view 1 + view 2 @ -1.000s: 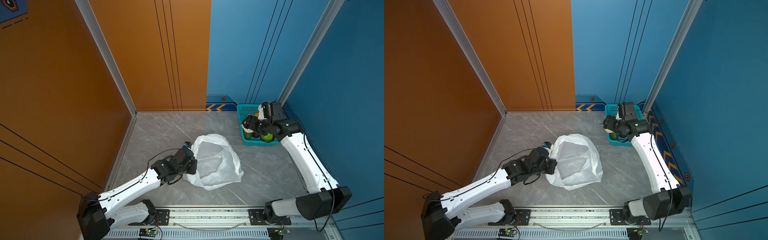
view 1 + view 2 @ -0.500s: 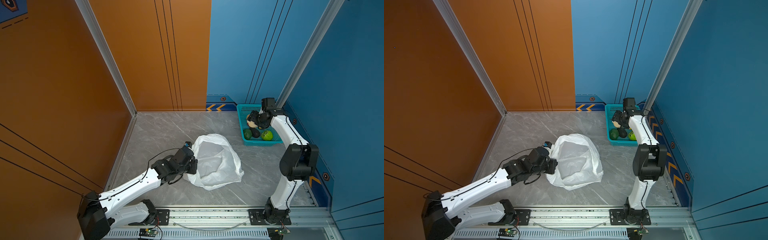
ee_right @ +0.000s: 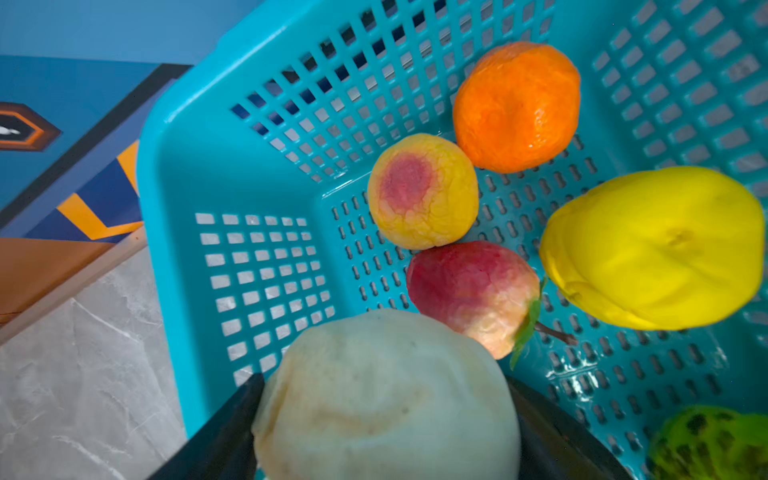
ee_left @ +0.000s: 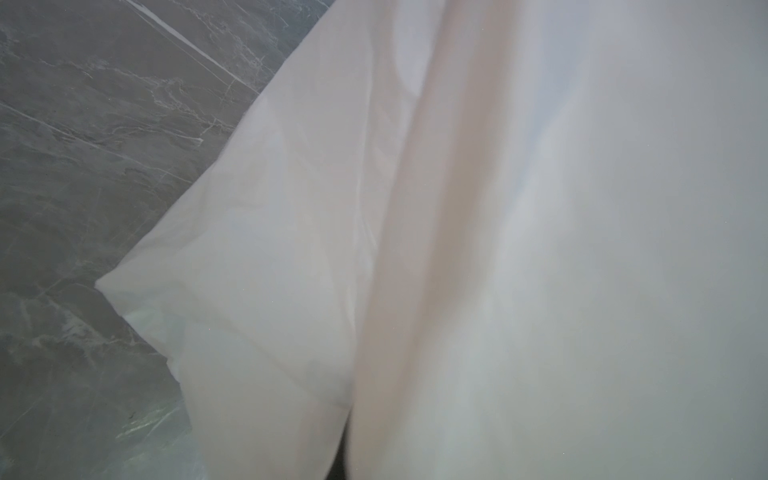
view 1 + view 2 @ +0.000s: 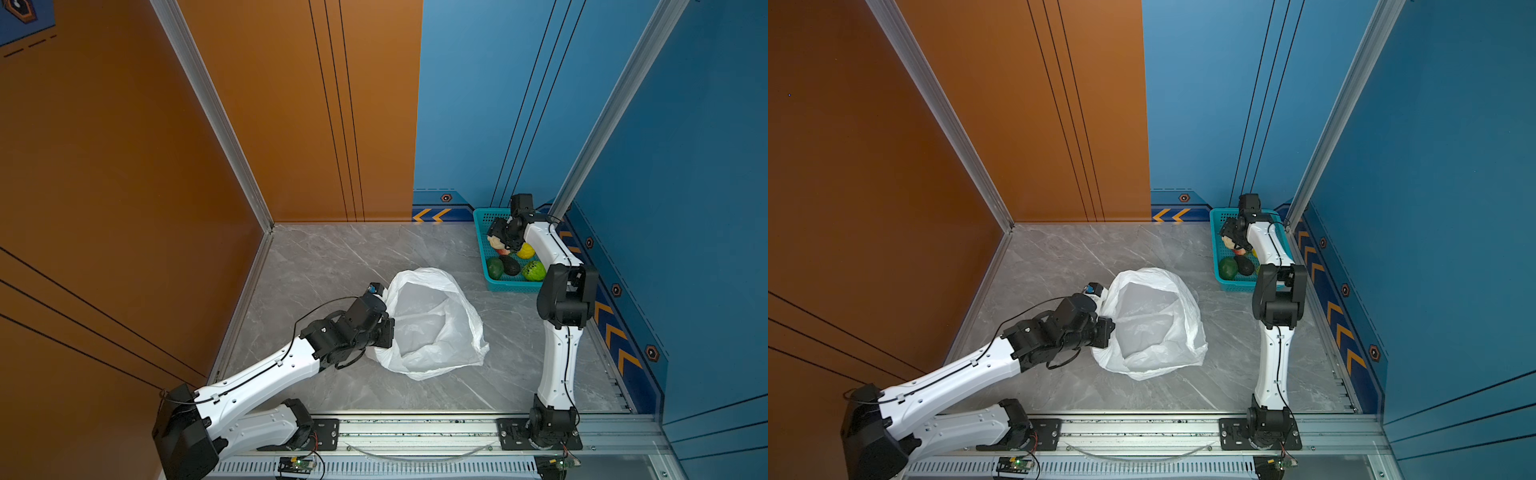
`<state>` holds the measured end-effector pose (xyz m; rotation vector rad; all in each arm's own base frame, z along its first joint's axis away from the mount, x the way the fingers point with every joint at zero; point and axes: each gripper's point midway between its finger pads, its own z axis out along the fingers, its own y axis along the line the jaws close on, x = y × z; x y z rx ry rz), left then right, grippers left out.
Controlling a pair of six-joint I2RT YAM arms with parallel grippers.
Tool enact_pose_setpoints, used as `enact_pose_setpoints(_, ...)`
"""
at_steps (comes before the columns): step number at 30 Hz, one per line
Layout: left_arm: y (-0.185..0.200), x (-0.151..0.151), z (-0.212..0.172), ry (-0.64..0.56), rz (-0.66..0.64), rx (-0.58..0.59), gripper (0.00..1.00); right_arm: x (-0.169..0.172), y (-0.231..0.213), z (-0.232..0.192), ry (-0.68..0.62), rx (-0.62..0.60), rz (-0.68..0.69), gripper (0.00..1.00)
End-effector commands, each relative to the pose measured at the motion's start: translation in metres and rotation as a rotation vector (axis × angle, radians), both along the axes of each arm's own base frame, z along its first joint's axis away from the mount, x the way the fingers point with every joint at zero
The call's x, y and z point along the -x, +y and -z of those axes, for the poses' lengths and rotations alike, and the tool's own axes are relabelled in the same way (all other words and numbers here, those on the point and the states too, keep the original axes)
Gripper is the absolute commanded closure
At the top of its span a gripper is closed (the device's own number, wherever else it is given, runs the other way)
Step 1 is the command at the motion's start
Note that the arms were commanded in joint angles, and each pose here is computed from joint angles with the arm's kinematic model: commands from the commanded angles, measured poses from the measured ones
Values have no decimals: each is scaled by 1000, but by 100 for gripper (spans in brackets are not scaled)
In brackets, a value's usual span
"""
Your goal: Untie the knot of the plastic bag and take out the fruit
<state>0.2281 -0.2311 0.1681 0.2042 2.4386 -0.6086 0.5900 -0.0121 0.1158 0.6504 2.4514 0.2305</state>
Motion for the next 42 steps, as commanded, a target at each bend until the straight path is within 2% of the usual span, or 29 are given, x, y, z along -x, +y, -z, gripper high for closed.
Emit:
enact_pose_setpoints(1,1,-2,-12,-23,-8,28,100,1,-7,-18,-14,18,25,12)
enact_pose_setpoints(7,1,-3,-10,-20,-12,23,100,8,-2,-37,-39,34,12,5)
enact_pose_setpoints(16,6,-5,-9,-36,-30,9,100,37,12,-62,-51,32,-8,3)
enact_pose_setpoints(20,8,-13,-10,-66,-55,11,100,69,29,-88,-84,23,-43,2)
enact_pose_setpoints(29,10,-49,-17,-128,-79,13,100,171,74,-98,-68,15,-147,0)
enact_pose_setpoints(36,1,-89,-16,-158,-94,73,100,248,96,-104,-72,-9,-196,0)
enact_pose_setpoints(42,-11,-130,-20,-201,-68,67,100,300,107,-95,-54,-15,-224,0)
